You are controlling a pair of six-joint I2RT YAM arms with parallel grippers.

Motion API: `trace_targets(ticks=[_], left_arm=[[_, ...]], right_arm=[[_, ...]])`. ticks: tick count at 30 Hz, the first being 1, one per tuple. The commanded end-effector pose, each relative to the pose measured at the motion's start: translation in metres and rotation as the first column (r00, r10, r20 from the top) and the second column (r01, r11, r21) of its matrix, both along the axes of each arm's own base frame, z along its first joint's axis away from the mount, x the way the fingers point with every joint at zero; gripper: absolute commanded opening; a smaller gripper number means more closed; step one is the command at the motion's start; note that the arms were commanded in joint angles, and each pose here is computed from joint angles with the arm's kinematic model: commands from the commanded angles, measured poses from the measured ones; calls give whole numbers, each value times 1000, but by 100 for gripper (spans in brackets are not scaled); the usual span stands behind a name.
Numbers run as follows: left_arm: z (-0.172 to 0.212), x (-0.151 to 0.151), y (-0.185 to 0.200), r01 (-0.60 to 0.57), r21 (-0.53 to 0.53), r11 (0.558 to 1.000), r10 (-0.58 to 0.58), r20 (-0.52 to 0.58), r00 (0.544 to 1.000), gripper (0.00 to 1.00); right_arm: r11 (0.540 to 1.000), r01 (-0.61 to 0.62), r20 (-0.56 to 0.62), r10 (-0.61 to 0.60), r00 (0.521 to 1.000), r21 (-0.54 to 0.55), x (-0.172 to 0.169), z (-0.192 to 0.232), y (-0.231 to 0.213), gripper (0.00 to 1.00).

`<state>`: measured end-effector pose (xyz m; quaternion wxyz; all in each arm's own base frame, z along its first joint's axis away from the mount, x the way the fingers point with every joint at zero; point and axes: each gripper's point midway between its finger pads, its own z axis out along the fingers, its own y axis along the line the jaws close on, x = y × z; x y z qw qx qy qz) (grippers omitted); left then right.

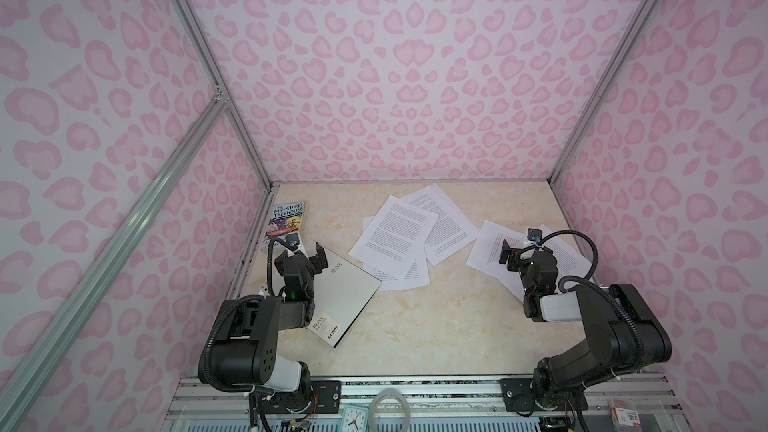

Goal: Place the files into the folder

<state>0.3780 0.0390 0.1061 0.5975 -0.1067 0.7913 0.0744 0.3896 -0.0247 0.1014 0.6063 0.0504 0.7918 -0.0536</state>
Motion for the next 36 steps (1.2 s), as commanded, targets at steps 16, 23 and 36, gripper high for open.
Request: trace_targets(ticks=[16,23,36], left_arm=[[93,-38,24,-395,-269,878,326,-267,907,97],[83,-139,54,-627,-332,704,530,-342,776,97],[14,-169,36,-704,-420,572,429,-579,693,97]], right_arm=[[966,172,-55,-165,985,194,29,129,2,100],[725,-34,27,21,999,688,62,133,11,100],[820,-184,-336,412,847,541,73,81,198,100]])
